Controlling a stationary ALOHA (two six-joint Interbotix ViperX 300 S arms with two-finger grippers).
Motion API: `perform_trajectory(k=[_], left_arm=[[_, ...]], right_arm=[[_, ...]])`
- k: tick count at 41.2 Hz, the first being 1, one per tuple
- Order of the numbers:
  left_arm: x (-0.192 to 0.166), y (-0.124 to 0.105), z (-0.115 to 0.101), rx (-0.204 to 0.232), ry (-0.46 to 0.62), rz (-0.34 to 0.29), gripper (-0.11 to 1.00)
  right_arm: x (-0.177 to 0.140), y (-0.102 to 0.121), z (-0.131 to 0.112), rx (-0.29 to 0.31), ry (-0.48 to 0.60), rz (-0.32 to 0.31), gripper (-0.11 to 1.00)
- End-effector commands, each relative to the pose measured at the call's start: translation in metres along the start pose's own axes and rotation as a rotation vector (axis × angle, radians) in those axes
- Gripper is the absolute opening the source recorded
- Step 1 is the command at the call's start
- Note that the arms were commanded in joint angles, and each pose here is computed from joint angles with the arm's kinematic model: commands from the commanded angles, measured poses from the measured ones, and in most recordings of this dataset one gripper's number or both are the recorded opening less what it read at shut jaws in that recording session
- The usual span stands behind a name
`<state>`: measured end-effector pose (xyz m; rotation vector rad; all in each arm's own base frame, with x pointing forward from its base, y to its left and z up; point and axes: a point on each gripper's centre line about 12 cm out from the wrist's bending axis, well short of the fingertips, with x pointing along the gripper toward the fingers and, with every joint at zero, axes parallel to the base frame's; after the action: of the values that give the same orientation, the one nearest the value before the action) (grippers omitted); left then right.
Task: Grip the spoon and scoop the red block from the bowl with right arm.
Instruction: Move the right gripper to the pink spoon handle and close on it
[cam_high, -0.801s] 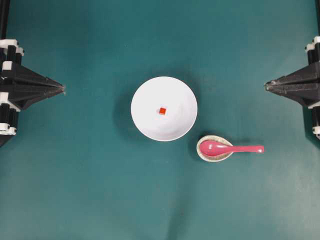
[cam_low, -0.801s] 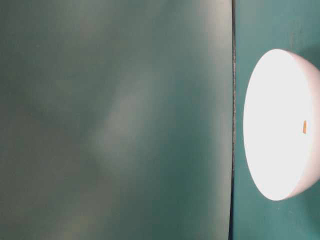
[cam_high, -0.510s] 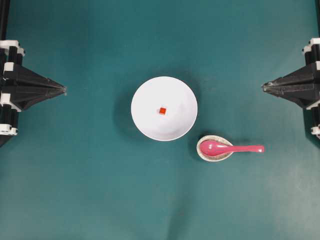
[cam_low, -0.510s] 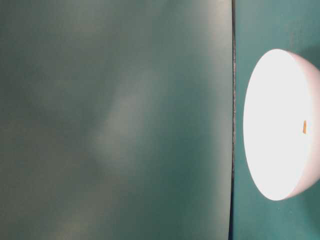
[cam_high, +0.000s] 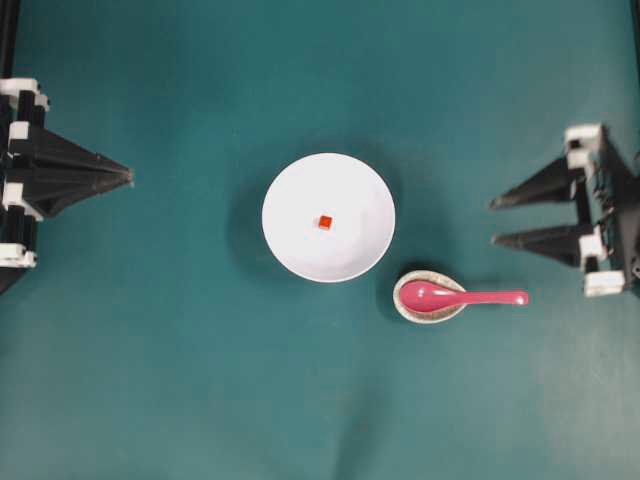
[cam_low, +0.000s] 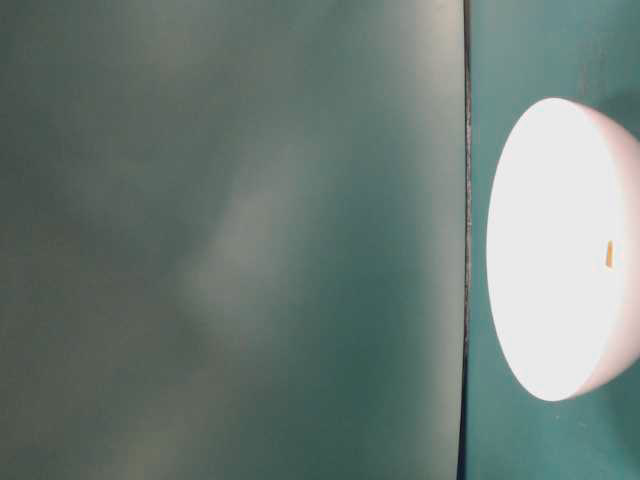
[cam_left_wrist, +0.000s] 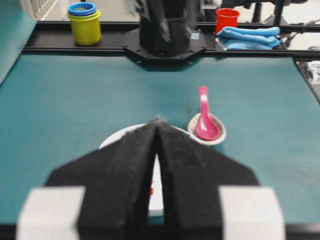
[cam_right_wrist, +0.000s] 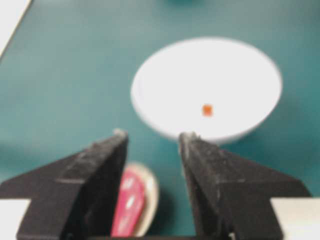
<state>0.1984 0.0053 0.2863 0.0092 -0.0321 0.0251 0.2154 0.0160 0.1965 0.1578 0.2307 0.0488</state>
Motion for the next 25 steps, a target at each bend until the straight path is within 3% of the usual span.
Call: perform_trajectory(k=[1,6,13,25], left_arm=[[0.002,0.005,0.011,0.003,-0.024,0.023,0.0],[0.002,0.008,0.011,0.005,-0.024,0.041,0.0],[0.002,0.01,0.011,0.005,-0.024,0.047,0.0],[0.002,0.01,0.01,0.004,-0.023,0.047,0.0]], right_arm=[[0.004,0.008,-0.012,0.034,-0.046,0.04,0.49],[0.004,0.013,-0.035,0.084,-0.077,0.053,0.48],[0.004,0.02,-0.066,0.12,-0.056,0.023,0.48],[0.014,0.034,-0.105,0.084,0.045,-0.044,0.48]])
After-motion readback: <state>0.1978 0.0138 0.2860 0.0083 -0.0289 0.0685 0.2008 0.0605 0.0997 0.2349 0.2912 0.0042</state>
